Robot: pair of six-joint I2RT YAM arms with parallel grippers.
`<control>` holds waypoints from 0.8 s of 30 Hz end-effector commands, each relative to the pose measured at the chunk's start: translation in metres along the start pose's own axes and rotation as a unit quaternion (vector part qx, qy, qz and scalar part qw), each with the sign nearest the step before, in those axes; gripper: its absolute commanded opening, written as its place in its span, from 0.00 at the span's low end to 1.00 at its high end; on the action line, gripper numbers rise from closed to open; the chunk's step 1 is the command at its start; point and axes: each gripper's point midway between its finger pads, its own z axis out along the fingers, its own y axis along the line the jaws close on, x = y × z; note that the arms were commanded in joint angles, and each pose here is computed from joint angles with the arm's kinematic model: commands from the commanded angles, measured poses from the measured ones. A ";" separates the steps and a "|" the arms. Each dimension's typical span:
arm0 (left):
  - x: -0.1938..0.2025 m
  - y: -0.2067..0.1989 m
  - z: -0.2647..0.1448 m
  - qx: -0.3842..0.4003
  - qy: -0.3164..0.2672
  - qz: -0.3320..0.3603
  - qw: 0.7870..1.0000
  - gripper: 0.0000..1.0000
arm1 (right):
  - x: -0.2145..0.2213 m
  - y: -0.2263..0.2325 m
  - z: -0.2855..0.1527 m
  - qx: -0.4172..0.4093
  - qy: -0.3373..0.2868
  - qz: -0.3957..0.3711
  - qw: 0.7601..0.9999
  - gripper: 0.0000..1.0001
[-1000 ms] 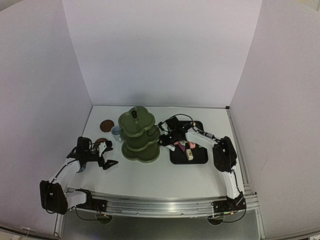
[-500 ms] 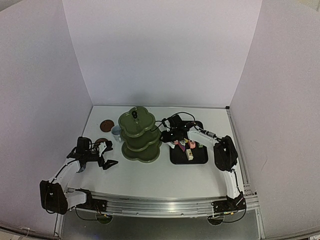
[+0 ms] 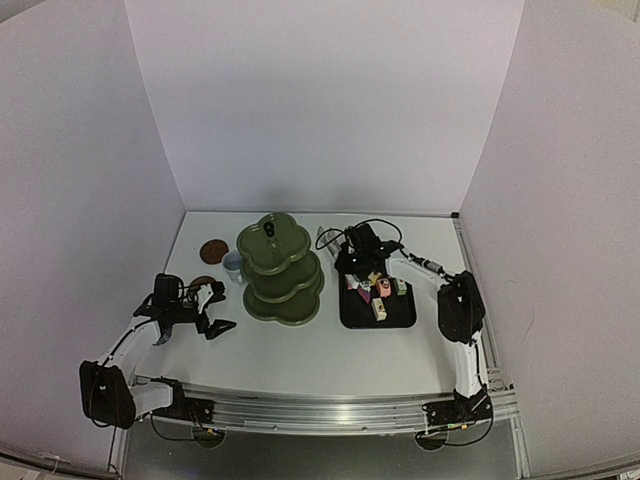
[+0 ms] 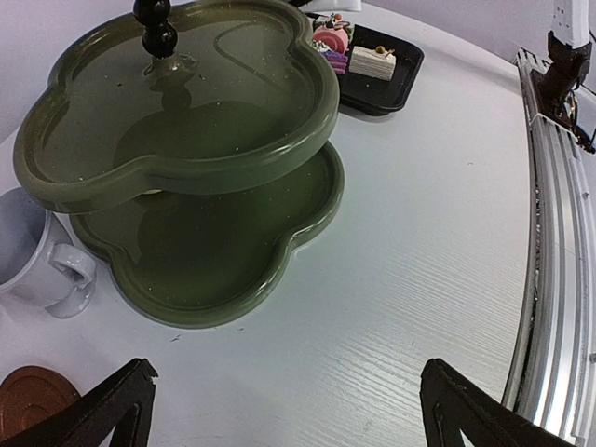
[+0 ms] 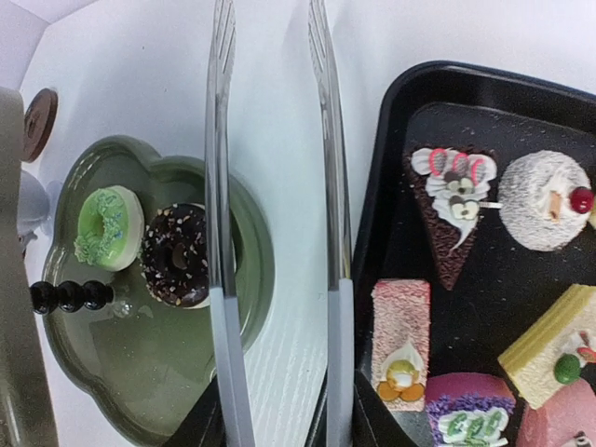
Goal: Serve the afternoon tea
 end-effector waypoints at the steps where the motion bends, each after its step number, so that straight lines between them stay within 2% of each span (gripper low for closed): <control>1: -0.015 0.001 -0.004 -0.005 -0.017 0.030 0.999 1.00 | -0.037 0.002 -0.069 0.011 -0.082 0.018 0.996 0.35; 7: -0.019 0.003 -0.006 -0.013 -0.022 0.030 0.999 0.99 | 0.010 -0.033 -0.116 0.080 -0.028 0.016 0.996 0.35; 15: -0.023 0.004 -0.008 -0.023 -0.034 0.038 0.998 1.00 | 0.087 -0.057 -0.163 0.128 0.057 -0.007 0.990 0.35; 19: -0.023 0.004 -0.008 -0.025 -0.036 0.042 0.998 1.00 | 0.118 -0.067 -0.175 0.144 0.093 -0.007 0.985 0.35; 24: -0.023 0.003 -0.008 -0.025 -0.037 0.042 0.998 1.00 | 0.134 -0.066 -0.171 0.147 0.126 -0.017 0.981 0.35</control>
